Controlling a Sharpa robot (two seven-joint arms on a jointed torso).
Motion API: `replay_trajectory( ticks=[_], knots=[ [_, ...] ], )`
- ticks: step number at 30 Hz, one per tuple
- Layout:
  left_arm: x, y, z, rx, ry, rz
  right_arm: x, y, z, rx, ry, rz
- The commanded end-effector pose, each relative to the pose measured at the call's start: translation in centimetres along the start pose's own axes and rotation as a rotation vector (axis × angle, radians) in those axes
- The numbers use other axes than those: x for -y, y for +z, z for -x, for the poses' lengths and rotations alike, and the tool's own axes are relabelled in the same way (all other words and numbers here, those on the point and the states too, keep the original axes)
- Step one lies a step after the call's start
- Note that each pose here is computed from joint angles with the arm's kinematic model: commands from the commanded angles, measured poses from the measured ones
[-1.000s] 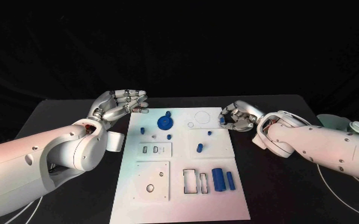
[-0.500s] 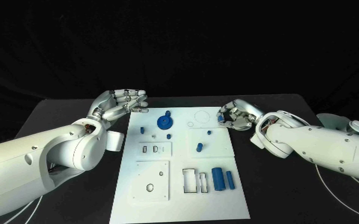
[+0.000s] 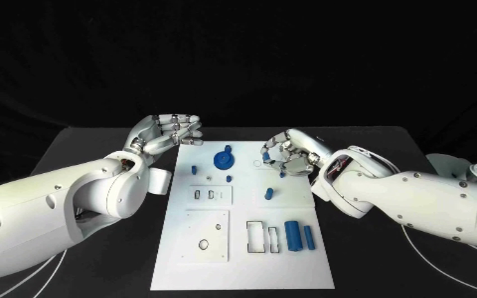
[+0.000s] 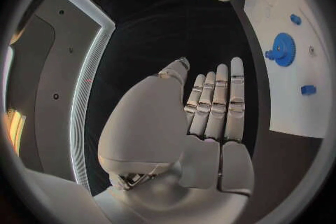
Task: Assemble the parts on the task board
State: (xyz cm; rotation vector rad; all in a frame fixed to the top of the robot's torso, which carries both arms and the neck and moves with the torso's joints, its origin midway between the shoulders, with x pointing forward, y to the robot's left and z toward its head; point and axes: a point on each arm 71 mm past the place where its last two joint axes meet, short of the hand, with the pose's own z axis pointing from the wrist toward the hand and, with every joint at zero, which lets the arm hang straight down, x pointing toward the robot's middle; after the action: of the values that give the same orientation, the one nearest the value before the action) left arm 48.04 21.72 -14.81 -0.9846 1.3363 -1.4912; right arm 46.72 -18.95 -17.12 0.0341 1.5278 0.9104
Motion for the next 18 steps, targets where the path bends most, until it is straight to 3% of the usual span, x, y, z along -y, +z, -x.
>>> replay_trajectory(
  ticks=[1,5,7,18],
  knots=[
    [-0.04,0.33,-0.20,-0.014,-0.011,-0.003,-1.8,0.7,-1.4,-0.013,-0.061,-0.012],
    [-0.21,0.68,-0.08,-0.006,-0.010,-0.002,-3.5,1.3,-3.0,-0.048,-0.065,0.011],
    [-0.35,0.97,0.03,0.001,-0.009,0.000,-5.0,1.9,-4.8,-0.085,-0.078,0.030],
    [-0.59,1.58,-0.40,-0.002,-0.013,0.005,-7.0,2.8,-8.8,-0.151,-0.123,0.039]
  ],
)
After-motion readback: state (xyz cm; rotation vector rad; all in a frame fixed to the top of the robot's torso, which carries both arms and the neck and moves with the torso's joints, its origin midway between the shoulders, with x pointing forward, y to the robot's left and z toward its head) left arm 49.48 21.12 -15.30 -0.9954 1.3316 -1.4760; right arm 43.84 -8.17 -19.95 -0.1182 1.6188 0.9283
